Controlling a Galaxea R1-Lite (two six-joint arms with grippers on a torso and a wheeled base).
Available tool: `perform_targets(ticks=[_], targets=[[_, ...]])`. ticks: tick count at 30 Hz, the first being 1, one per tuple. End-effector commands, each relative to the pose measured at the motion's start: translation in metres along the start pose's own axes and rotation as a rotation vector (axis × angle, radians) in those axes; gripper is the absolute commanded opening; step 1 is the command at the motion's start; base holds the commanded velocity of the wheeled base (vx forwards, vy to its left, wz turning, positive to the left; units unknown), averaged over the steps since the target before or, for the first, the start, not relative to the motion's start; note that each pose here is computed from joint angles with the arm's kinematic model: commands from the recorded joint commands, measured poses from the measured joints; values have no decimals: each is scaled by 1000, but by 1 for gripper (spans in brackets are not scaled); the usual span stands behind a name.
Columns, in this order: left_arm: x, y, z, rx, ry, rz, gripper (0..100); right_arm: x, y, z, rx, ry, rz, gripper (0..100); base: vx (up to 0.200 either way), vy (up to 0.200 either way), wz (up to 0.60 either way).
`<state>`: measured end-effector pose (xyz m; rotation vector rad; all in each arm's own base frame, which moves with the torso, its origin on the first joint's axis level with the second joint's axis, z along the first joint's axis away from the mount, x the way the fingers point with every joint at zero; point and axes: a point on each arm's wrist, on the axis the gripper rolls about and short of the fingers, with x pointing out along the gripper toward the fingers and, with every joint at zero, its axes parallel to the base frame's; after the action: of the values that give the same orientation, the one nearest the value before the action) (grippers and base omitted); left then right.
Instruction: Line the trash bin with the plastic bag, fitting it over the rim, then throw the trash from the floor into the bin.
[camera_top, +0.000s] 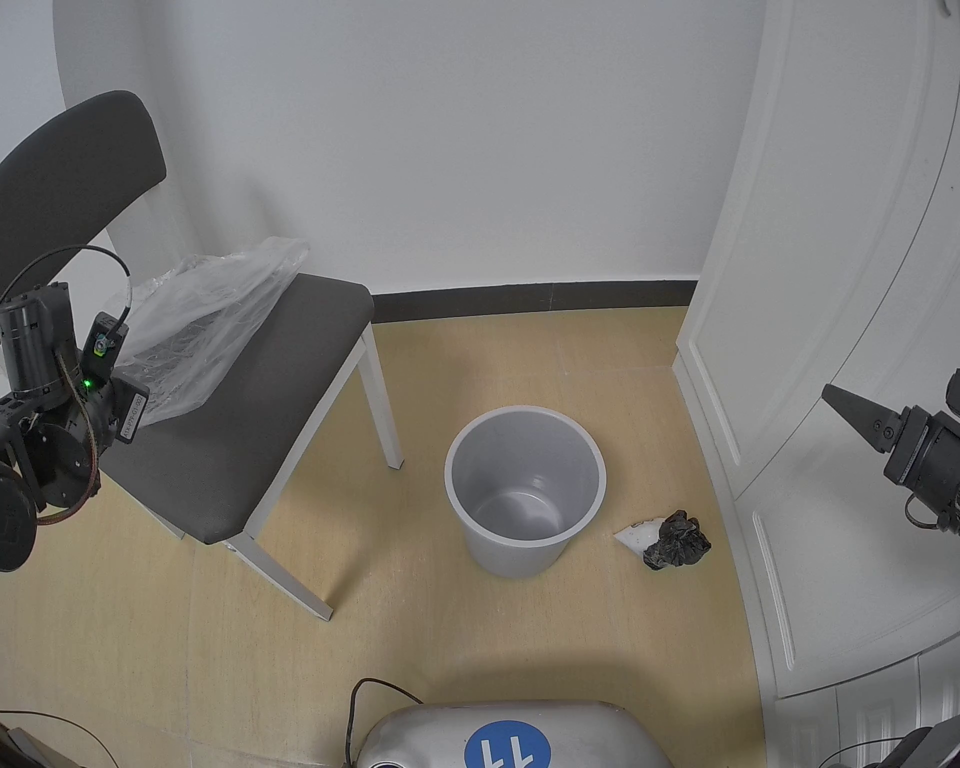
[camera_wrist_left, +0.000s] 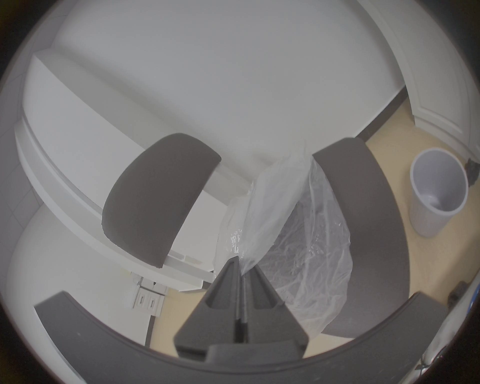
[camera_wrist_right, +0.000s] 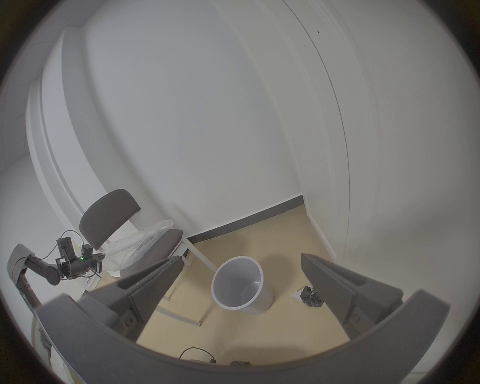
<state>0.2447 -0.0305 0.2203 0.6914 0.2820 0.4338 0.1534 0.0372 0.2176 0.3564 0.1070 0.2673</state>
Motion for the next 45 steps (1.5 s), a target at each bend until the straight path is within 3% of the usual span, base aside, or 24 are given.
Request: perform_targets(ticks=[1,12,16,25,27,32,34,41,45], targets=[[-10,4,7,-34,-55,-10,0,4,-1,-4,2,21,-2,100,0,0,0],[-16,1,15,-132,-184,-96,0,-12,3,4,-12,-39,18,100,0,0,0],[-25,10,17,-173,-250,-136,0,-14,3,5,-24,-44,18,100,0,0,0],[-38,15,8,-179,-311,-211,0,-4,5,9,-95,-38,17,100,0,0,0],[-39,13,7,-237,-310,-241,0,14,10,20,-114,-45,24,100,0,0,0],[-43,8,5,-281,-317,-264,0,16,13,22,-118,-60,12,100,0,0,0],[-48,-3,1,-365,-366,-284,0,10,22,18,-110,-54,46,100,0,0,0],[-46,-28,-7,-481,-431,-313,0,10,36,0,-126,-14,44,100,0,0,0],[-53,-33,6,-541,-542,-330,0,6,47,-3,-146,-22,43,100,0,0,0]])
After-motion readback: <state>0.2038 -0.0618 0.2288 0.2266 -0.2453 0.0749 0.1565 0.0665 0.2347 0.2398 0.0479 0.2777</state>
